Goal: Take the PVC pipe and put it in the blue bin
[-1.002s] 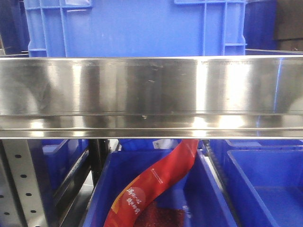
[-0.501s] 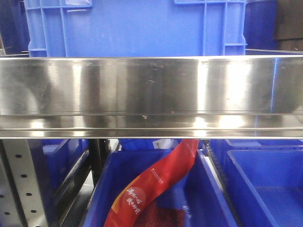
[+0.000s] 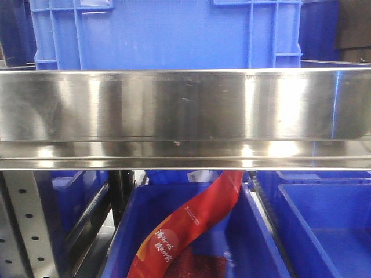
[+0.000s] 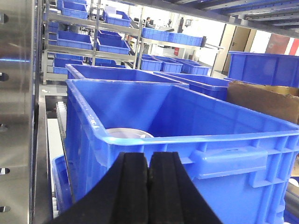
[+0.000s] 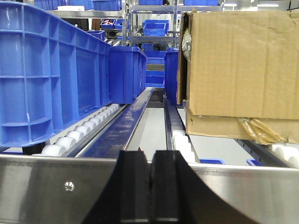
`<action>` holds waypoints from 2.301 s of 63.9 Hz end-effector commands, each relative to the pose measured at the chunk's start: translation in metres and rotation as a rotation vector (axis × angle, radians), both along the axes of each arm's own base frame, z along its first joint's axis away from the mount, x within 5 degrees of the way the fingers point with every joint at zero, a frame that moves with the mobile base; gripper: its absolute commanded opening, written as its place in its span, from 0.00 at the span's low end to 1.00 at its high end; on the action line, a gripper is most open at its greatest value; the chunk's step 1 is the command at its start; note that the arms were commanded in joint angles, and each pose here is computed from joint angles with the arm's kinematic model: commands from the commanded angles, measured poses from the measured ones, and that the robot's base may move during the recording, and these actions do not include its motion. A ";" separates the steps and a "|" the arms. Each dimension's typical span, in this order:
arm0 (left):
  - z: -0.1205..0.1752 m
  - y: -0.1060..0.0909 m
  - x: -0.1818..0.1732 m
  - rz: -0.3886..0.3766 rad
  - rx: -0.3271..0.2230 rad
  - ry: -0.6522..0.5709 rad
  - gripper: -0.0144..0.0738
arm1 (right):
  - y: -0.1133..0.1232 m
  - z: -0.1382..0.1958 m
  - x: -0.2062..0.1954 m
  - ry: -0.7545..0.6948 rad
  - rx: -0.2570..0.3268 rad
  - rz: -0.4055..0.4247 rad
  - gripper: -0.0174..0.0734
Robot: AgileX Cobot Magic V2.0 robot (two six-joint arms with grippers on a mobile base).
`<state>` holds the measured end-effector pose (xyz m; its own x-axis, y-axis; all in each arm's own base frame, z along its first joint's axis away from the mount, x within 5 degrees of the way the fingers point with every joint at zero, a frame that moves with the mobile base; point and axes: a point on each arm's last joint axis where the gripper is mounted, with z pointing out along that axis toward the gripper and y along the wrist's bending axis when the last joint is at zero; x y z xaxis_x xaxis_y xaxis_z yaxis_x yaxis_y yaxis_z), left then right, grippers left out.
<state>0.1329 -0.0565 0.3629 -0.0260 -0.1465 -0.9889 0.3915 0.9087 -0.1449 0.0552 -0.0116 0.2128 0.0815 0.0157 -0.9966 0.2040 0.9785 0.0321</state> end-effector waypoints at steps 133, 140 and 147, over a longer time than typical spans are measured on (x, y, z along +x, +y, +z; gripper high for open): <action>-0.149 0.054 -0.077 0.359 0.095 -0.086 0.04 | 0.000 0.002 0.000 -0.023 -0.011 -0.001 0.01; -0.149 0.053 -0.077 0.341 0.094 -0.087 0.04 | 0.000 0.002 0.000 -0.023 -0.011 -0.001 0.01; -0.149 0.053 -0.077 0.341 0.094 -0.087 0.04 | 0.000 0.002 0.000 -0.023 -0.011 -0.001 0.01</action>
<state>0.0567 -0.0035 0.2120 0.0762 -0.0450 -0.9961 0.0644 0.9971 -0.0401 0.0551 -0.0116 0.2130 0.0835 0.0167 -0.9964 0.2038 0.9784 0.0335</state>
